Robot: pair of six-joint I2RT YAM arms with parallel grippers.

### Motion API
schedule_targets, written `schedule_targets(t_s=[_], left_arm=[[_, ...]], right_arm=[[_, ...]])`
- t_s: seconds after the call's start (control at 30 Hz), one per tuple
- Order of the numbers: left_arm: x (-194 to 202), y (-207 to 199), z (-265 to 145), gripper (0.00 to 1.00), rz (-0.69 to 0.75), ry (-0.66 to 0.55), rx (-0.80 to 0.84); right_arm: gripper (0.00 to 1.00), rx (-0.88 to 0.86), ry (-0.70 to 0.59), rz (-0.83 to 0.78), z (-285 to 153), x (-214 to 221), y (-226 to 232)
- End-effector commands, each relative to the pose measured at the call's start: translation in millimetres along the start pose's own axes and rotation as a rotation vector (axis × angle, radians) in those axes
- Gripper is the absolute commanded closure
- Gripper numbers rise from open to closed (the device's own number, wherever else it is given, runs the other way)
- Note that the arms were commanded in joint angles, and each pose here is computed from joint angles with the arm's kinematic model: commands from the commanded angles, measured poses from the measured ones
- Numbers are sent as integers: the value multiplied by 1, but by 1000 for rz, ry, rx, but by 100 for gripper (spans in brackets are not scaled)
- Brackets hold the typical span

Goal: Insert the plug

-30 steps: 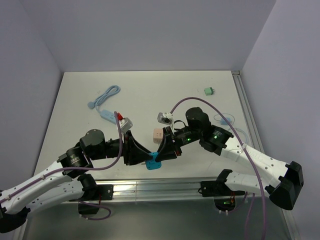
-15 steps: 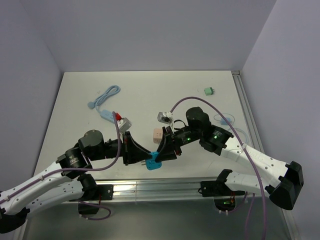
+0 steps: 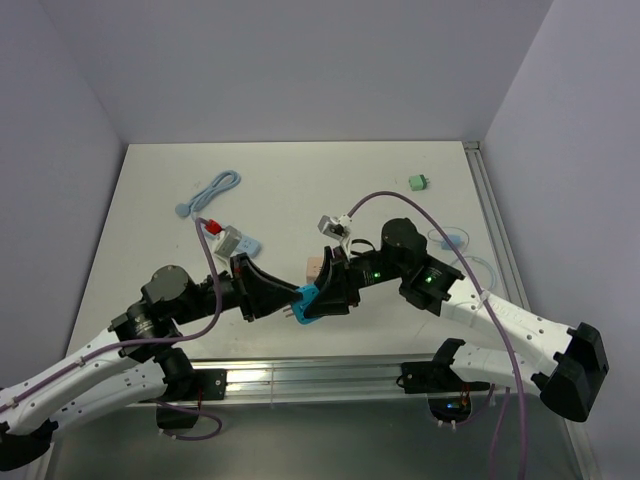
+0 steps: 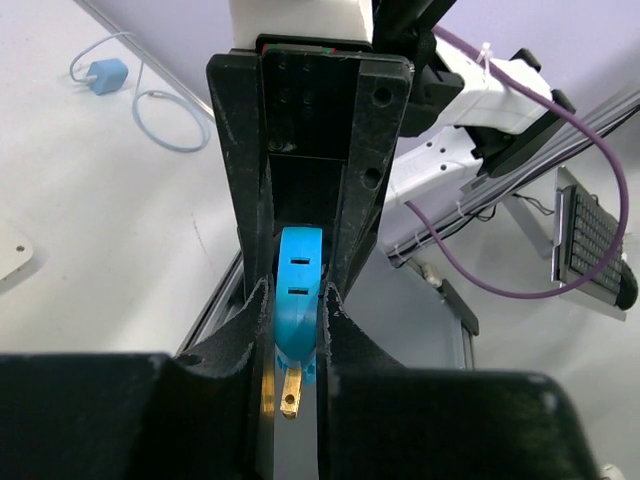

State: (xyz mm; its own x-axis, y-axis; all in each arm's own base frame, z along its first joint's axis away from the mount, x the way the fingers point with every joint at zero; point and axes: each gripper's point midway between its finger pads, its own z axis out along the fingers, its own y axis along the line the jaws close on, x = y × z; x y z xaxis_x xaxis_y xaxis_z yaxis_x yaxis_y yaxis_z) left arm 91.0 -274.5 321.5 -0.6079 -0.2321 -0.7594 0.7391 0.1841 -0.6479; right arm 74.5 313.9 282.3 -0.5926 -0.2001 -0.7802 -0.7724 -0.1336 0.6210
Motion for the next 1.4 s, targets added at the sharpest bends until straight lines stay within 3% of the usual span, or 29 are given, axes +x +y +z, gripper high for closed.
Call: schedule_targets(t_s=[0.0, 0.83, 1.0, 1.1, 1.2, 1.23, 1.27, 1.33, 1.37], left_arm=[[-18, -14, 1, 100, 0, -86, 63], [-21, -18, 4, 100, -26, -123, 106], [-24, -16, 4, 100, -24, -135, 90], [-28, -2, 4, 100, -30, -155, 5], [-30, 17, -5, 68, -44, -191, -101], [-41, 25, -13, 43, -51, -255, -159], [-43, 31, -17, 30, -61, -279, -195], [-48, 48, -33, 7, -79, -334, -302], [-48, 54, -38, 3, -85, -343, -339]], right_arm=[[56, -78, -69, -65, 2, -21, 20], [68, -91, -67, -40, 13, -26, 18], [100, -67, -58, -37, 16, -27, 14], [100, -20, -47, -26, 19, -23, 6], [100, 74, -72, -11, 16, -25, -7], [100, 103, -62, 11, 15, -21, -12], [100, 139, -73, 10, 14, -23, -17], [100, 202, -60, 47, 12, -20, -27], [100, 253, -76, 57, 10, -25, -34]])
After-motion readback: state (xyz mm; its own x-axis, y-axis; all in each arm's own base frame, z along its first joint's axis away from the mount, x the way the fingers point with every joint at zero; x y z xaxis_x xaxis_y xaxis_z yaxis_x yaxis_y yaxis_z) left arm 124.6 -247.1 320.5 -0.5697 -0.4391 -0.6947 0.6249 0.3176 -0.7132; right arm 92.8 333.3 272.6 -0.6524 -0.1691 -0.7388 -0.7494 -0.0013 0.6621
